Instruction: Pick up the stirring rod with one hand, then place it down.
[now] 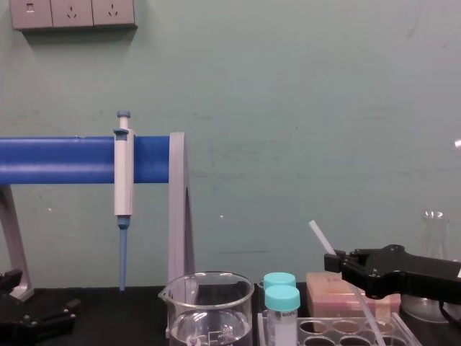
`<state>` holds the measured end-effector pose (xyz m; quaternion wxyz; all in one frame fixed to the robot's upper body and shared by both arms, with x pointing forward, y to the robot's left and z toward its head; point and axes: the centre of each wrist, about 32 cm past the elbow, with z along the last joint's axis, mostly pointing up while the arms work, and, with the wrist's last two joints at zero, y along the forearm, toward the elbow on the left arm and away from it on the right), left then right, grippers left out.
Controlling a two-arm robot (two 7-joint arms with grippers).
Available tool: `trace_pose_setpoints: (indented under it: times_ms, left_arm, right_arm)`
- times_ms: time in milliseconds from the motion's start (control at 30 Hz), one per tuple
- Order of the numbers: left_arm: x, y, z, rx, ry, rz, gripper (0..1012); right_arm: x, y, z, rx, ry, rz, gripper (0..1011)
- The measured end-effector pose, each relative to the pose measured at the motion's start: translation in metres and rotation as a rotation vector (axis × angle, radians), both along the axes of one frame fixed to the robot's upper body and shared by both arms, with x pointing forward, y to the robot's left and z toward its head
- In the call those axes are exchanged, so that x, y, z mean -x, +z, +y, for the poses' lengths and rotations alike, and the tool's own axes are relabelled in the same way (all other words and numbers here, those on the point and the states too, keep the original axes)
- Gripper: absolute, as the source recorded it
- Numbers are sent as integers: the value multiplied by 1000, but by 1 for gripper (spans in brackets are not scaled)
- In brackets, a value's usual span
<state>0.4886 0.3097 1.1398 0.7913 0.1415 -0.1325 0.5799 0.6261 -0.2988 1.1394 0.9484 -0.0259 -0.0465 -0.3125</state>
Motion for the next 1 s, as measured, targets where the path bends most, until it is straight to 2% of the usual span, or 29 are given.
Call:
trace_pose_setpoints:
  times_ms: [200, 533, 633, 733, 833, 867, 1000]
  left_arm:
    - [0, 0, 0, 0, 0, 0, 1000]
    - [0, 0, 0, 0, 0, 0, 1000]
    - [0, 0, 0, 0, 0, 0, 1000]
    - [0, 0, 0, 0, 0, 0, 1000]
    - [0, 0, 0, 0, 0, 0, 1000]
    - [0, 0, 0, 0, 0, 0, 1000]
    - [0, 0, 0, 0, 0, 0, 1000]
  right_arm:
    - [6, 4, 1, -11, -27, -21, 66]
    - [21, 23, 2, -92, -56, -93, 66]
    - [25, 32, 4, -125, -52, -128, 66]
    - [28, 38, 4, -142, -50, -157, 66]
    - [30, 47, 6, -165, -50, -212, 66]
    - [30, 47, 6, -165, -50, -212, 66]
    - [33, 53, 8, -177, -64, -297, 66]
